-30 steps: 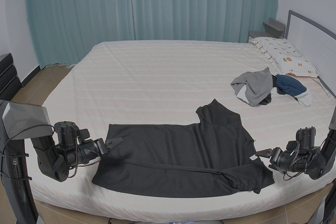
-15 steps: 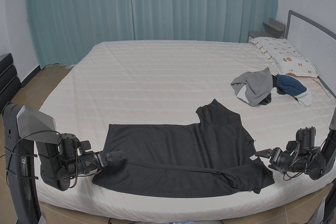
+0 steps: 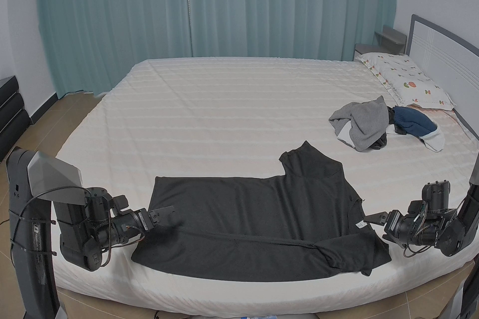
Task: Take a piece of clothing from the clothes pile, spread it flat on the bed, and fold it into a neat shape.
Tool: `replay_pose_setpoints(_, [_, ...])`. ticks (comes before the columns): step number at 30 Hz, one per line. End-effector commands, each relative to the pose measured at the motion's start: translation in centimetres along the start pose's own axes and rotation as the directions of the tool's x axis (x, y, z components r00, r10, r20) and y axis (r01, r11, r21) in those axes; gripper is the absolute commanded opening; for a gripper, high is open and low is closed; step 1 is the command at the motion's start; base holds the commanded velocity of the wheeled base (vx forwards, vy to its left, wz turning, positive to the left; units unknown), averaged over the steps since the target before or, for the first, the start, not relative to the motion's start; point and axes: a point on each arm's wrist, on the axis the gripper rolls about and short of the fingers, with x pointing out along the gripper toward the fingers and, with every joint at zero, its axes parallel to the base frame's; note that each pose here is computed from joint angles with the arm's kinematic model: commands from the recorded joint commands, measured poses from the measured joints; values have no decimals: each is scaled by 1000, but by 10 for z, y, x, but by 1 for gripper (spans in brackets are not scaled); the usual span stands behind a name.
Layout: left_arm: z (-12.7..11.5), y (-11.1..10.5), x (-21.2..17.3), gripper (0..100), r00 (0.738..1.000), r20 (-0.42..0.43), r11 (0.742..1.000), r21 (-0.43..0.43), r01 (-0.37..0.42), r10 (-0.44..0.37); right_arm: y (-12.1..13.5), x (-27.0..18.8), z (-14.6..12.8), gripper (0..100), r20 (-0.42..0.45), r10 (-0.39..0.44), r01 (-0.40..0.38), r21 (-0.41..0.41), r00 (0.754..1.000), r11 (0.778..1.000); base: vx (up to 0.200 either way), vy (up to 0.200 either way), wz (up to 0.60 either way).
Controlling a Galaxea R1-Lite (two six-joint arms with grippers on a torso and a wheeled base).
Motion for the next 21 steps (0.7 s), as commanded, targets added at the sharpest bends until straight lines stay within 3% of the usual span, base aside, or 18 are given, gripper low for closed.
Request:
replay_pose_setpoints(1, [-3, 5, 5, 100, 1000, 4, 1000, -1, -12, 12, 0, 0, 0, 100, 0, 1, -1, 0, 1000, 1000, 0, 0, 0])
replay_pose_setpoints(12, [2, 4, 7, 100, 998, 44, 999, -20, -40, 40, 0, 0, 0, 100, -1, 2, -2, -1, 1000, 1000, 0, 0, 0])
replay_pose_setpoints(21, [-9, 7, 0, 100, 998, -4, 998, -34, -61, 61, 2, -1, 1, 100, 6, 7, -7, -2, 1000, 1000, 0, 0, 0])
